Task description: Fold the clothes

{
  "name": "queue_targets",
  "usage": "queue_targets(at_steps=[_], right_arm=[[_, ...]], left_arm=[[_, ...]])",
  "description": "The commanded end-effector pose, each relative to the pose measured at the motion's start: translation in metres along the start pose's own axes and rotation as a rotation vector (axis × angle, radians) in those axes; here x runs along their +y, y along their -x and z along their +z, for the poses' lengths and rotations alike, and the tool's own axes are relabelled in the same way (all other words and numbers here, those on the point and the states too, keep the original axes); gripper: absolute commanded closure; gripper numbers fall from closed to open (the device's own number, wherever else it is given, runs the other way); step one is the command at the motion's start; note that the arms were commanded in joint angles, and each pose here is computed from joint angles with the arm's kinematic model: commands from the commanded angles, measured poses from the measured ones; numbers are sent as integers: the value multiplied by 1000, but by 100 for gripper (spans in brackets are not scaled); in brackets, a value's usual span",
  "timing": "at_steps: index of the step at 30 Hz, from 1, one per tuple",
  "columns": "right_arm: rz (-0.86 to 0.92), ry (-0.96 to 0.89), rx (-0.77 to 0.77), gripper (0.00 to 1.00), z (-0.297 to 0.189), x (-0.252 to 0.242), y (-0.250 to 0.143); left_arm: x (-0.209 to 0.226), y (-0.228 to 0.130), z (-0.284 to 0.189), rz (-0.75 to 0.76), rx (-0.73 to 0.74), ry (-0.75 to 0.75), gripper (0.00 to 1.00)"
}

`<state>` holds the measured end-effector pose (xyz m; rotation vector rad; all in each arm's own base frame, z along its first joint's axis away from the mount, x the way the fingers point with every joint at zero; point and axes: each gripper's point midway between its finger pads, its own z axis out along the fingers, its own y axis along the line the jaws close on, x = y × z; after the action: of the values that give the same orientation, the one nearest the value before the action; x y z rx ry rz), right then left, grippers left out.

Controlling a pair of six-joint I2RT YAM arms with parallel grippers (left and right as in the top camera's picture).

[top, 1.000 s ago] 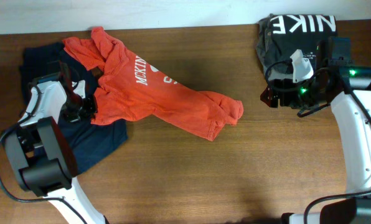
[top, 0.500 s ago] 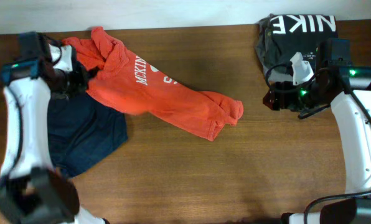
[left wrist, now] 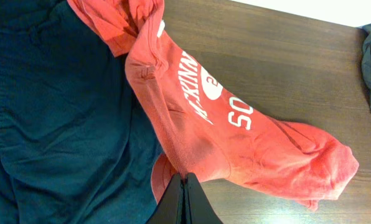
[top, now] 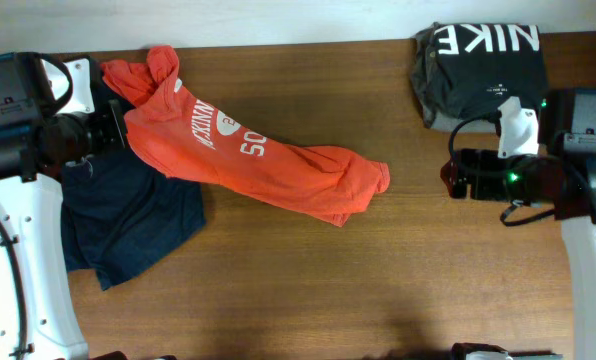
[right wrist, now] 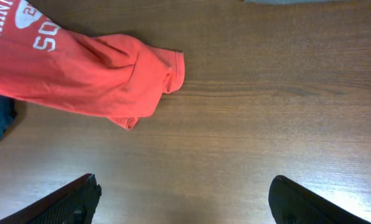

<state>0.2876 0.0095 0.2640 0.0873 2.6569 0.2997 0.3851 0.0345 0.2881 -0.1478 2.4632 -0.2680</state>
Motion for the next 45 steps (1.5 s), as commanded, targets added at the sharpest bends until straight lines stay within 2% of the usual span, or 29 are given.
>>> queue_targets(at_steps=[1, 4, 10, 14, 18, 22, 25, 27, 29, 30, 31, 32, 36, 39, 40, 43, 45], right_arm=[[53, -22, 26, 8, 17, -8, -2], [122, -17, 53, 9, 41, -13, -11], [204, 39, 105, 14, 121, -3, -44], [149, 86, 101, 16, 172, 24, -57], [127, 80, 79, 18, 220, 53, -51], [168, 61, 128, 33, 258, 55, -62], [173, 50, 138, 43, 265, 53, -65], [172, 41, 125, 56, 264, 51, -62], [169, 44, 108, 79, 259, 53, -56], [171, 47, 102, 83, 256, 54, -52], [174, 51, 92, 93, 245, 55, -45], [174, 51, 82, 96, 236, 55, -39], [163, 49, 3, 96, 179, 50, -4], [137, 40, -103, 96, 101, 39, 29], [130, 27, -153, 96, 61, 31, 40], [130, 0, -215, 96, 8, 19, 47], [115, -35, -287, 96, -53, 11, 46]], left_arm=[[-5, 1, -10, 8, -15, -11, 99], [-5, -3, -10, 3, 3, -11, 99], [-5, -9, -10, -4, 26, -11, 99], [-5, -10, -11, -5, 29, -11, 99], [-5, -9, -10, -4, 26, -11, 99], [-3, -8, -10, -2, 18, 1, 99], [-2, -7, -10, -2, 17, 4, 99], [-2, -7, -10, -1, 15, 8, 99], [-2, -6, -10, 0, 12, 8, 99], [-2, -6, -10, 1, 10, 8, 99], [-2, -4, -12, 4, 1, 8, 99], [-3, -2, -14, 6, -8, 8, 99], [-7, 10, -37, 26, -78, 24, 99], [-18, 23, -75, 56, -185, 24, 99], [-25, 27, -97, 73, -243, 24, 99], [-33, 29, -128, 94, -319, 30, 99], [-38, 27, -170, 113, -424, 71, 99]])
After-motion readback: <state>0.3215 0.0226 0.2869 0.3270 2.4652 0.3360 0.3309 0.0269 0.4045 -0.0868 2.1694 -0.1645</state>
